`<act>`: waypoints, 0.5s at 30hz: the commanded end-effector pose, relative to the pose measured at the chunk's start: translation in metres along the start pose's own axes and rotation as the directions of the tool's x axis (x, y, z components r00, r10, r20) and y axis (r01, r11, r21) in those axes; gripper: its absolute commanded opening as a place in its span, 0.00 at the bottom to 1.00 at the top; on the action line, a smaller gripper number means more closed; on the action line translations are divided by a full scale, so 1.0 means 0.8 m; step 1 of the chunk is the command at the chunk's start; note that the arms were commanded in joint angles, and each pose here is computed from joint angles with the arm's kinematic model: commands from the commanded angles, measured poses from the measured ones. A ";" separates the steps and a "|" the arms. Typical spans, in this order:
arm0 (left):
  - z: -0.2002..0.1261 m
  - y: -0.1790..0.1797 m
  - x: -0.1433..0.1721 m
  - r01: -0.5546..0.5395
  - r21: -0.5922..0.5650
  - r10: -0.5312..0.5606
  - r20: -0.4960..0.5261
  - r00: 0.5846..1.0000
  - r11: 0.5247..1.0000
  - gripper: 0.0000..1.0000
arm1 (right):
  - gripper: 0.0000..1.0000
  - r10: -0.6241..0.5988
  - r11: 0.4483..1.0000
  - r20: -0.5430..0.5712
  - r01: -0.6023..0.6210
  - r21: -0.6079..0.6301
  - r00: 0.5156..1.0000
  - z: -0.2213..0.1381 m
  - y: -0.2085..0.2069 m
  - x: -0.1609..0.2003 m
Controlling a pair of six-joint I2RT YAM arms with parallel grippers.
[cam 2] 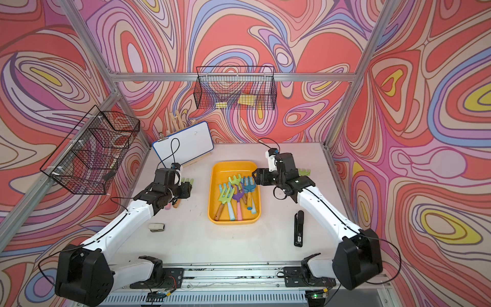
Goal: Take the hand rake out of the storage box
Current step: Place the rake at the center of the board, then pick up the rake from the storage box.
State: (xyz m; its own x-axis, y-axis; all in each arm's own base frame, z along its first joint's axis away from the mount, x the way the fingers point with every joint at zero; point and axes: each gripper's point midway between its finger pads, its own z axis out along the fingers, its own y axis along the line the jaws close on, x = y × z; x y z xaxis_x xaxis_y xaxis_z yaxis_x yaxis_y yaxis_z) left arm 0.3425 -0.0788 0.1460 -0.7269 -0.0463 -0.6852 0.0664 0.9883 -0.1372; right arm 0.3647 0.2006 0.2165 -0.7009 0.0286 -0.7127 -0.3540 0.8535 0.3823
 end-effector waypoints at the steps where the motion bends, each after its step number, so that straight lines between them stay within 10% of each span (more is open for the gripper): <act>1: 0.000 -0.029 0.004 0.016 0.092 -0.016 0.004 1.000 0.996 0.55 | 0.81 -0.021 0.998 -0.010 0.020 -0.055 1.000 0.024 0.036 -0.001; 15: -0.003 -0.059 0.010 -0.027 0.142 0.023 0.028 0.999 0.990 0.55 | 0.60 -0.123 0.976 -0.252 0.163 0.144 0.960 0.097 0.054 0.083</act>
State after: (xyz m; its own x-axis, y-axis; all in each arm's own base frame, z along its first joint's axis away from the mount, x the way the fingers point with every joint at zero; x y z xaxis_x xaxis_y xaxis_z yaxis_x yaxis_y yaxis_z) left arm 0.3319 -0.1201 0.1389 -0.7314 -0.0235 -0.6816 0.1650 0.9636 -0.2103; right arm 0.3509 0.2878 0.1439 -0.7769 -0.1916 -0.5998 -0.4116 0.8754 0.2534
